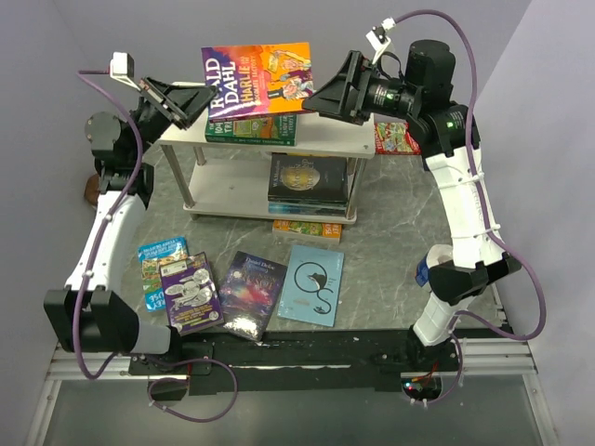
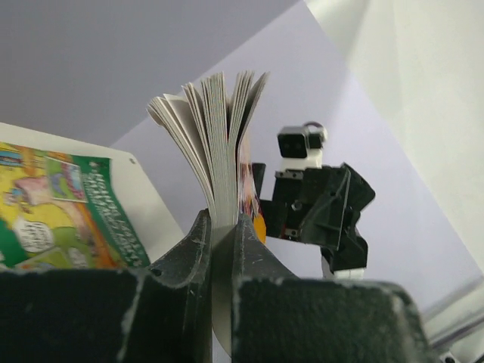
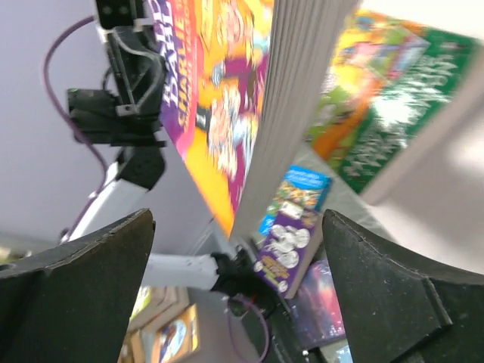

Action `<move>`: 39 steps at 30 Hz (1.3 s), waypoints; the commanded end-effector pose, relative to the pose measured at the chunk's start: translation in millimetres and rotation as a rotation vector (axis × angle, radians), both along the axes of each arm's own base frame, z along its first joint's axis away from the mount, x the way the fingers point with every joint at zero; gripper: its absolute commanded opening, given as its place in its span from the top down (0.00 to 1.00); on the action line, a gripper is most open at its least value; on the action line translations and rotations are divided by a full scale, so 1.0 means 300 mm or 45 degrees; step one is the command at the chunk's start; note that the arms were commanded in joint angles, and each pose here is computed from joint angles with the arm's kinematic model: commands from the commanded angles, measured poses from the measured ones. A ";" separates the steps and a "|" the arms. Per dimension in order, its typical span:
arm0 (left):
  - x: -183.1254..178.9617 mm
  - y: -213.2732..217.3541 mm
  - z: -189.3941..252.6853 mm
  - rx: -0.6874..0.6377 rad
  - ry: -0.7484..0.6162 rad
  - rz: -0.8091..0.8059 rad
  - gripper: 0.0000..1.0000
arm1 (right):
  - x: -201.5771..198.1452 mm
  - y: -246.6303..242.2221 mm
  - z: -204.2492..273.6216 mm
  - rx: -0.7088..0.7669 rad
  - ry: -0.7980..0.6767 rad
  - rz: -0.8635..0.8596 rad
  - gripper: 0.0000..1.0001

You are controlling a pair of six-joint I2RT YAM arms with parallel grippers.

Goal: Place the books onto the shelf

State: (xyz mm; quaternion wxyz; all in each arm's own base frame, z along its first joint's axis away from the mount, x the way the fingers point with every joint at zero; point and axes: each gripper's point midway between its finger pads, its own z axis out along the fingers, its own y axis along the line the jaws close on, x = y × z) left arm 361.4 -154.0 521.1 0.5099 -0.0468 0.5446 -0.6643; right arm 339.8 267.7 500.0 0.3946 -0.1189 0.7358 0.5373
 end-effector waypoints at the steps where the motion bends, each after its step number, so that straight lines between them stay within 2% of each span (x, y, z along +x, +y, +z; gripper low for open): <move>1: 0.021 0.101 0.131 -0.048 -0.115 0.069 0.99 | 0.027 -0.064 -0.018 -0.089 -0.069 -0.195 0.01; 5: 0.077 0.132 0.123 -0.014 -0.092 0.029 0.99 | -0.019 -0.101 0.002 -0.079 -0.127 -0.251 0.00; 9: 0.142 0.121 0.090 0.080 -0.022 -0.024 0.99 | -0.029 -0.098 -0.025 -0.090 -0.105 -0.228 0.01; 13: 0.170 0.101 0.023 0.171 0.060 -0.115 0.99 | -0.023 -0.104 -0.043 -0.108 -0.096 -0.249 0.00; 20: 0.213 0.099 -0.095 0.283 0.139 -0.130 0.99 | -0.023 -0.115 -0.085 -0.120 -0.076 -0.275 0.01; 32: 0.283 0.087 -0.185 0.278 0.186 -0.142 0.99 | -0.032 -0.129 -0.135 -0.138 -0.069 -0.299 0.02; 39: 0.282 0.080 -0.228 0.297 0.212 -0.161 0.99 | -0.027 -0.131 -0.157 -0.150 -0.058 -0.301 0.02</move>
